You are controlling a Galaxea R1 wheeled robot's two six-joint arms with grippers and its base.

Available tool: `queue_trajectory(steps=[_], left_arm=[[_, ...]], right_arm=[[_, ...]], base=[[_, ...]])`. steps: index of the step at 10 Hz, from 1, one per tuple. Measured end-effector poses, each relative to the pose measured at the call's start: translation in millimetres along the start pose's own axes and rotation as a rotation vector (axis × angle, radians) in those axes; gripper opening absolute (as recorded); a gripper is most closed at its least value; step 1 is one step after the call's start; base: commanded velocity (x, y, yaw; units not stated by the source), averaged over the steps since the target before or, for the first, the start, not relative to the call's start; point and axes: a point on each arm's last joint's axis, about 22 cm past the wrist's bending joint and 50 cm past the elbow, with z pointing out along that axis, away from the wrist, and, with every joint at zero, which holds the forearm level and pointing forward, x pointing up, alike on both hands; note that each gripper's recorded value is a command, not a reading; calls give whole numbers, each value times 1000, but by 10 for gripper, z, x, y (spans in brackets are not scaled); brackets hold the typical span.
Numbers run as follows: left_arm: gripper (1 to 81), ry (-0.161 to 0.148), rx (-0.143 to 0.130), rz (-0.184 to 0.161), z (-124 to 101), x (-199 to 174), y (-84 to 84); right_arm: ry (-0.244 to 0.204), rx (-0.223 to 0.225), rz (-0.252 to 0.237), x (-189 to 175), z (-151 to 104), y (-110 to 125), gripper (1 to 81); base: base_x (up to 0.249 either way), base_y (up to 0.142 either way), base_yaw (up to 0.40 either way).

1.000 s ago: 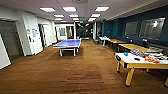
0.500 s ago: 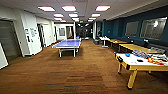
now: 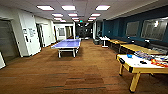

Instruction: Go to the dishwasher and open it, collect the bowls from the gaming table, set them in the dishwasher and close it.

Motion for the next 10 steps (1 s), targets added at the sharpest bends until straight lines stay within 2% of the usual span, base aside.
queue_trajectory(steps=[10], left_arm=[[811,0,-1,0,1,1,4]], right_arm=[[0,0,0,3,0,0,811]], base=[[195,0,0]])
